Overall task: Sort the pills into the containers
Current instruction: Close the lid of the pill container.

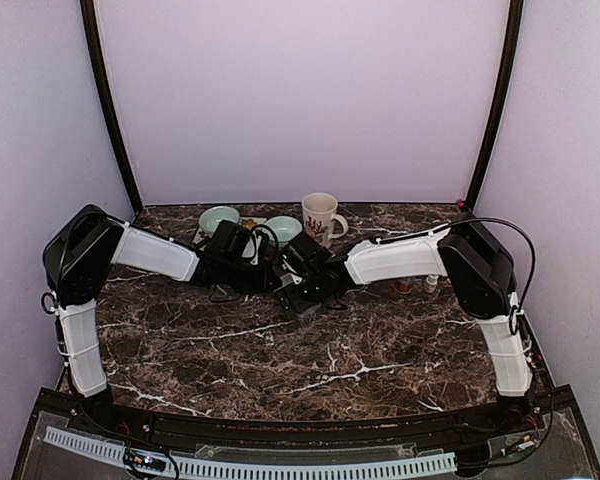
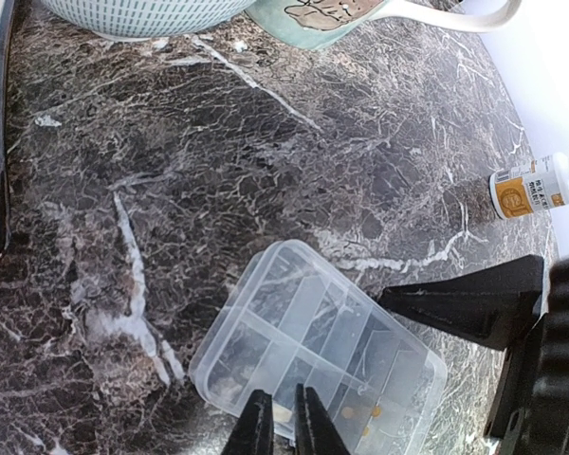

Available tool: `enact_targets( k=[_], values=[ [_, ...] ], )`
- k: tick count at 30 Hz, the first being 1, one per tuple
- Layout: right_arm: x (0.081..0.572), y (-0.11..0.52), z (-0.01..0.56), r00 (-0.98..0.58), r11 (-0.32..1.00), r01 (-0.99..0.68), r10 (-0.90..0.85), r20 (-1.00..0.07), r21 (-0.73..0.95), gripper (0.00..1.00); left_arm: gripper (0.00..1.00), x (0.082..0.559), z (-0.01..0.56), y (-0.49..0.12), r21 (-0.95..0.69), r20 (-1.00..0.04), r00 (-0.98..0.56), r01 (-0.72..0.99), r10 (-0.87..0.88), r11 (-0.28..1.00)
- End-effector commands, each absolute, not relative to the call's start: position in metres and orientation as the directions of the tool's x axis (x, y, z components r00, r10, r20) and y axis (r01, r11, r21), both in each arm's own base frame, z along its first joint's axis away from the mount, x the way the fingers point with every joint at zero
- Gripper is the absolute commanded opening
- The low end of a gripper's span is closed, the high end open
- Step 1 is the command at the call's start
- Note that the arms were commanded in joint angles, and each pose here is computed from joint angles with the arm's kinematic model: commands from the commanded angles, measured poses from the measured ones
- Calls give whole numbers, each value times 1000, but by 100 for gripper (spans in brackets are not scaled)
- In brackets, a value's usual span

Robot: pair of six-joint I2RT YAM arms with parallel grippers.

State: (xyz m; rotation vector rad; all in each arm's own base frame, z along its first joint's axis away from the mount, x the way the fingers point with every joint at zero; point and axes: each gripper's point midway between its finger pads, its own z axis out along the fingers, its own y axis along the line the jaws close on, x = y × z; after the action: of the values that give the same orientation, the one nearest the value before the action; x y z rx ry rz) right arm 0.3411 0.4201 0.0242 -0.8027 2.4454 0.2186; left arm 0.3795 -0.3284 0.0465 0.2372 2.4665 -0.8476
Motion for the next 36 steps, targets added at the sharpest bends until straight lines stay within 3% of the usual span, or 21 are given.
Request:
enact_targets(
  k=[1, 22, 36],
  values=[
    [338, 412, 37, -669, 803, -596, -503, -548, -10, 96, 10, 375, 44, -323, -521, -501, -866, 301, 0, 799],
    [335, 393, 66, -673, 830, -558, -445, -590, 12, 96, 10, 377, 46, -322, -508, -504, -864, 302, 6, 807],
    [317, 398, 48, -686, 810, -586, -483, -543, 19, 94, 10, 377, 50, -323, -517, -501, -865, 301, 2, 802]
  ],
)
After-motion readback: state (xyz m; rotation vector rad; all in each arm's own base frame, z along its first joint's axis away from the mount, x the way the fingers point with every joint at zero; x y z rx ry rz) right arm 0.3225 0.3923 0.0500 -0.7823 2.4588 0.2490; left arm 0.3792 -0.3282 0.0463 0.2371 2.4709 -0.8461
